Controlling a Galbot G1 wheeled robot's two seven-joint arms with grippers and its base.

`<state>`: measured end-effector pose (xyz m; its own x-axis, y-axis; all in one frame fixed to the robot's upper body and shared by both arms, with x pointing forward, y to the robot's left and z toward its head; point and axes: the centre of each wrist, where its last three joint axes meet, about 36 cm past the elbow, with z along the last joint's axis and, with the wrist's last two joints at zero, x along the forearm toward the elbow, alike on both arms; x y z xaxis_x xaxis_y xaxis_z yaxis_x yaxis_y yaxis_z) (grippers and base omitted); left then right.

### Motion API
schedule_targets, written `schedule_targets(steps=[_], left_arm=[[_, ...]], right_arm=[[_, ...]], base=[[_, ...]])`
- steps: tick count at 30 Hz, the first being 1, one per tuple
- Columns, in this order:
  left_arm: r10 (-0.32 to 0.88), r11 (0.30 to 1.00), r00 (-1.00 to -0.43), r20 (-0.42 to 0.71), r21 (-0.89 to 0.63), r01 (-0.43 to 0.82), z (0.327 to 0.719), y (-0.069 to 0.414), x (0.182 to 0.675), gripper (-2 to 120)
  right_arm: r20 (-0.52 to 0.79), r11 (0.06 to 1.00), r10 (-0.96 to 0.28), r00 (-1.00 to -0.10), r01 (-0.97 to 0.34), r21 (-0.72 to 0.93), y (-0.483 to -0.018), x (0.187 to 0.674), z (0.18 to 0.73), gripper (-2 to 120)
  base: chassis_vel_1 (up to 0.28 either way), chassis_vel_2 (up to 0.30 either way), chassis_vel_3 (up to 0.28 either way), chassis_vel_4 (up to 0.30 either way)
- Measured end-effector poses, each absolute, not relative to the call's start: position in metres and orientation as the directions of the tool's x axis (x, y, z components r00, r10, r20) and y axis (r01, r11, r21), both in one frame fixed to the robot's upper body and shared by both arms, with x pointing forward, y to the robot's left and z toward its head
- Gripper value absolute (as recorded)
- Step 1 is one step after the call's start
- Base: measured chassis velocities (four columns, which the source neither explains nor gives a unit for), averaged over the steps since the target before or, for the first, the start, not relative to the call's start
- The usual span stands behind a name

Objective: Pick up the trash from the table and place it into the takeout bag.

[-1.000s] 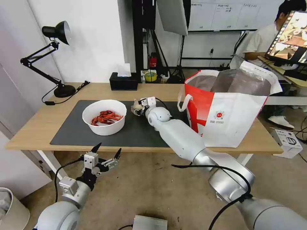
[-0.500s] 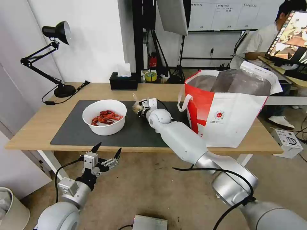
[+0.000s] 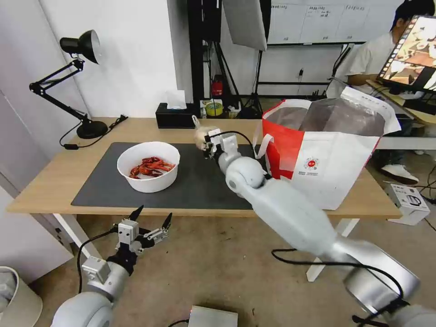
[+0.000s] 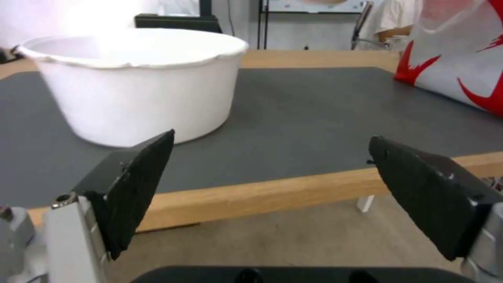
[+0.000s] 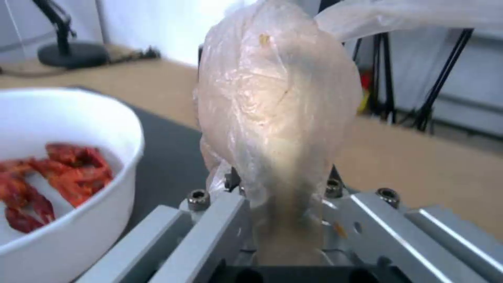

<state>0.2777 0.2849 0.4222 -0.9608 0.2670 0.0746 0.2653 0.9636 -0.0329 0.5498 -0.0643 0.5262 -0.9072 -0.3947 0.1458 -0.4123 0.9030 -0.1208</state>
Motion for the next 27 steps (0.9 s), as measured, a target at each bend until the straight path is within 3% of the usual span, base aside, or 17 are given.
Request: schedule_targets(steps=[7,10,16,21,27], left_arm=[[0.245,0.969,-0.967,0.069,-0.035,0.243,0.426,0.284,0.268,100],[0.239,0.971,-0.969,0.064,-0.029,0.238,0.43,0.286,0.266,100],[0.238,0.971,-0.969,0.065,-0.03,0.237,0.429,0.283,0.264,100],[0.244,0.97,-0.968,0.066,-0.036,0.242,0.427,0.277,0.262,100],[0.248,0.969,-0.966,0.068,-0.034,0.246,0.427,0.276,0.261,100]], right_arm=[[-0.064,0.914,-0.397,-0.915,-0.389,-0.115,-0.091,0.529,0.535,5],[-0.186,0.941,-0.336,-0.923,-0.319,-0.116,-0.12,0.52,0.555,5],[-0.296,0.97,-0.241,-0.924,-0.219,-0.106,-0.166,0.513,0.57,5],[-0.334,0.988,-0.15,-0.93,-0.125,-0.095,-0.205,0.505,0.58,5],[-0.288,0.996,-0.06,-0.956,-0.038,-0.08,-0.243,0.489,0.594,5]], base=[[0.0,0.0,0.0,0.0],[0.0,0.0,0.0,0.0],[0.0,0.0,0.0,0.0],[0.0,0.0,0.0,0.0],[0.0,0.0,0.0,0.0]])
